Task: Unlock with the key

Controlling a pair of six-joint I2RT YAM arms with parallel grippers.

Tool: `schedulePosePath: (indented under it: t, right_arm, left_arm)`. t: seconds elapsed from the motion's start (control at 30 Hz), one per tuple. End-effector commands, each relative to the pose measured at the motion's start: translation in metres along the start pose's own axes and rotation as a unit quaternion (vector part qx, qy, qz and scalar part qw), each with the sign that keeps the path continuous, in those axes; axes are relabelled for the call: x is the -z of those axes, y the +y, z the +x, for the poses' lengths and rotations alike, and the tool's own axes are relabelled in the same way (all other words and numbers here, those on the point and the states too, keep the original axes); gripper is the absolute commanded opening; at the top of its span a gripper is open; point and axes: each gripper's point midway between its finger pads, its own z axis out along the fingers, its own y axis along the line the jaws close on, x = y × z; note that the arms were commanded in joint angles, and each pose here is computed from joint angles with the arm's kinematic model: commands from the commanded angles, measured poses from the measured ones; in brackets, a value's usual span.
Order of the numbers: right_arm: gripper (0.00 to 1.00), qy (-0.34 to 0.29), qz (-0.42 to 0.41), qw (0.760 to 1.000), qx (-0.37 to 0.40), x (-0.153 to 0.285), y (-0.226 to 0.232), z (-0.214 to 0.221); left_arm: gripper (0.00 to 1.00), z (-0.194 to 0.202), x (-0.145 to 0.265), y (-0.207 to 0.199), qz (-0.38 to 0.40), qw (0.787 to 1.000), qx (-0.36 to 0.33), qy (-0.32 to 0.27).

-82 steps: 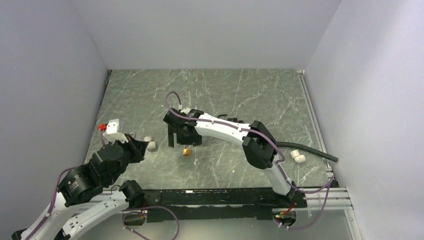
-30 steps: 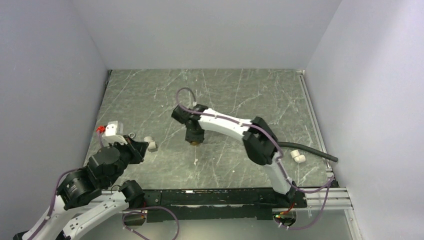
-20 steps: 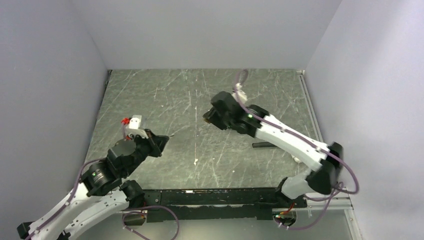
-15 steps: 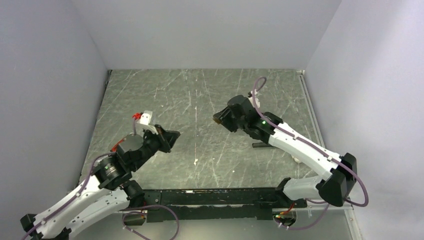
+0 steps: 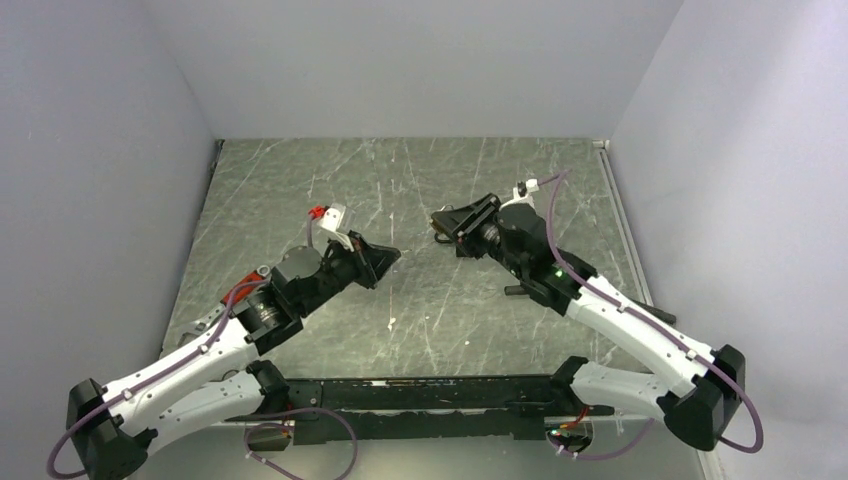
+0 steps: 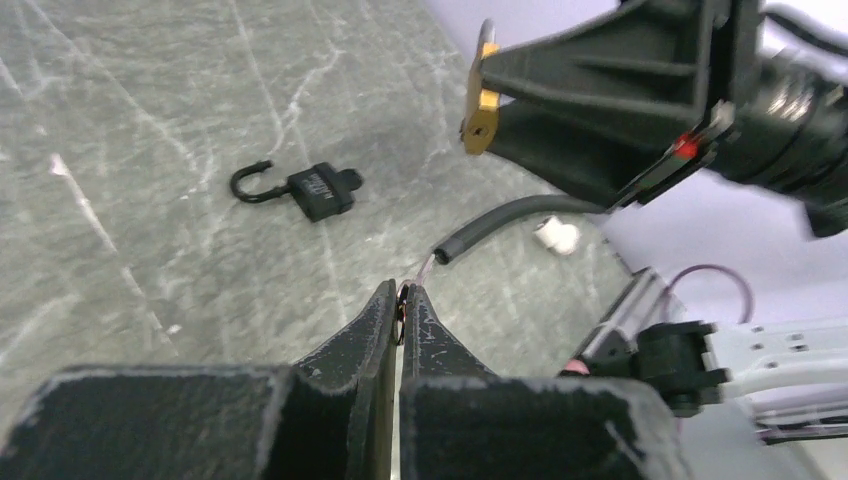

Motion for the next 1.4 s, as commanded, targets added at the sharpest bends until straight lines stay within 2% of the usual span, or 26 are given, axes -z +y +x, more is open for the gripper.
schedulePosePath:
  t: [0.0,0.1,0.17,0.3,0.4,0.47,0.6,0.67,0.9,1.07,1.17,1.37]
  right_arm:
    - [0.00,-0.038,-0.188,0.981,0.038,0.021,0.053,-0.012]
    - [0.00,-0.051,-0.205,0.977,0.039,0.025,0.046,-0.015]
    - [0.00,-0.042,-0.227,0.971,0.065,0.029,0.054,-0.012]
    - [0.00,-0.066,-0.356,0.923,0.128,0.056,0.070,-0.005]
    - [0.00,-0.120,-0.414,0.889,0.153,0.072,0.060,-0.010]
    - [0.00,-0.145,-0.439,0.868,0.180,0.078,0.060,-0.011]
    - [0.00,-0.165,-0.514,0.818,0.197,0.097,0.069,-0.004]
    - [0.00,-0.183,-0.566,0.782,0.186,0.118,0.078,-0.006]
    - [0.00,-0.158,-0.610,0.743,0.224,0.125,0.096,0.011]
    - [0.00,-0.146,-0.632,0.724,0.235,0.135,0.106,0.016]
    - [0.00,-0.148,-0.633,0.721,0.240,0.135,0.108,0.016]
    - [0.00,-0.150,-0.640,0.711,0.249,0.133,0.116,0.017]
  left_arm:
    - [0.00,-0.035,0.000,-0.038,0.074,0.993,0.069,-0.057]
    - [0.00,-0.038,0.000,-0.052,0.113,0.984,0.122,-0.067]
    - [0.00,-0.037,-0.001,-0.054,0.111,0.981,0.147,-0.059]
    - [0.00,-0.042,0.000,-0.058,0.120,0.959,0.246,-0.068]
    - [0.00,-0.036,0.002,-0.059,0.123,0.927,0.349,-0.053]
    - [0.00,-0.040,0.003,-0.054,0.129,0.899,0.411,-0.074]
    - [0.00,-0.042,0.005,-0.041,0.150,0.844,0.504,-0.109]
    - [0.00,-0.038,0.003,-0.038,0.150,0.825,0.535,-0.104]
    - [0.00,-0.049,0.005,-0.050,0.209,0.789,0.569,-0.104]
    - [0.00,-0.054,0.009,-0.053,0.231,0.774,0.579,-0.109]
    - [0.00,-0.057,0.011,-0.056,0.247,0.767,0.582,-0.110]
    - [0.00,-0.061,0.014,-0.066,0.266,0.764,0.580,-0.096]
